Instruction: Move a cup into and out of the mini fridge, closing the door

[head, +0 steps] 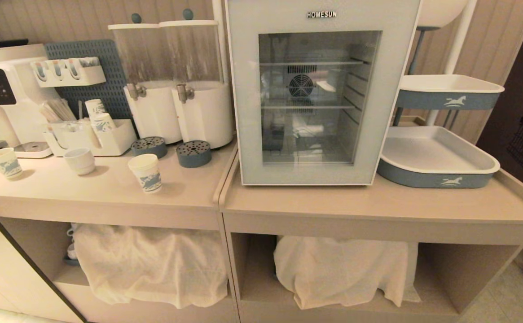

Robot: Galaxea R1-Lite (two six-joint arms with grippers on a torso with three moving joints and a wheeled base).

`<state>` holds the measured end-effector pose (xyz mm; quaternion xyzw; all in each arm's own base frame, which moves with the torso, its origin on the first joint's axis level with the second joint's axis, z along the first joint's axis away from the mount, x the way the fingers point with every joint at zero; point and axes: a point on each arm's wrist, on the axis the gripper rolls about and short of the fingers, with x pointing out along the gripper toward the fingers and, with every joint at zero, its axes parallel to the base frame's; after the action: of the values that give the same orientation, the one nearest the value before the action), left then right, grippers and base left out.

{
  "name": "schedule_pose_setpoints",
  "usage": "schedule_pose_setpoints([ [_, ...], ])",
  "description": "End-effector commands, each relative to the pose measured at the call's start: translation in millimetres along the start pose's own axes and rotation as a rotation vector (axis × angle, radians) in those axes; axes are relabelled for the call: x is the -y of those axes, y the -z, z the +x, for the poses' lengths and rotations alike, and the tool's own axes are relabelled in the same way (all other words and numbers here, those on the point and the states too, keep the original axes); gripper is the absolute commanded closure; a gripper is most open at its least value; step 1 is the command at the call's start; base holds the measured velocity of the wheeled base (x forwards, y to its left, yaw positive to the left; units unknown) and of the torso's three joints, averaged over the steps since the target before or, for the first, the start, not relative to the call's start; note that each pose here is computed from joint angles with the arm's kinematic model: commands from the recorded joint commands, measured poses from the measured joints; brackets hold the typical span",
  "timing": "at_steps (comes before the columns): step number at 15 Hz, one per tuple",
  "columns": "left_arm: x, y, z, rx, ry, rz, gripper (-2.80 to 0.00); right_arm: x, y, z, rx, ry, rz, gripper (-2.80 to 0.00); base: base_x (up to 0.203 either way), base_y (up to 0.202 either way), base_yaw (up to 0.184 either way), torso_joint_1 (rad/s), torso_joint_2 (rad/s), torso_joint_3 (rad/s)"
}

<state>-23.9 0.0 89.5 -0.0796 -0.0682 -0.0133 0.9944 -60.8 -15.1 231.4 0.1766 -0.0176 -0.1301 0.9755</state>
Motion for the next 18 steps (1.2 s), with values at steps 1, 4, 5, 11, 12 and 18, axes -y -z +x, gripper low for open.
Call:
schedule_pose_setpoints([
  [1,-1.9,11.2,1.5,-0.035,-0.005,-0.002,0.00,-3.4,0.1,-12.3,0.037,0.024,0.012,0.00,0.000,0.000,0.000,0.000,0.00,0.000],
  [4,-1.8,11.2,1.5,-0.035,-0.005,-0.001,0.00,4.3,18.6,-43.0,0.086,-0.100,0.009,0.00,0.000,0.000,0.000,0.000,0.00,0.000],
  [5,-1.9,11.2,1.5,-0.035,-0.005,-0.002,0.00,11.0,35.3,-47.1,0.079,-0.167,-0.029,0.00,0.000,0.000,0.000,0.000,0.00,0.000],
  [11,-1.8,11.2,1.5,-0.035,-0.005,-0.002,0.00,25.4,126.6,27.0,0.101,-0.192,-0.228,0.00,0.000,0.000,0.000,0.000,0.00,0.000],
  [12,-1.8,11.2,1.5,-0.035,-0.005,-0.001,0.00,28.4,138.7,32.7,0.091,-0.186,-0.256,0.00,0.000,0.000,0.000,0.000,0.00,0.000],
  [18,-1.9,11.2,1.5,-0.035,-0.005,-0.002,0.00,32.0,152.6,29.7,-0.128,-0.253,-0.387,0.00,0.000,0.000,0.000,0.000,0.00,0.000],
])
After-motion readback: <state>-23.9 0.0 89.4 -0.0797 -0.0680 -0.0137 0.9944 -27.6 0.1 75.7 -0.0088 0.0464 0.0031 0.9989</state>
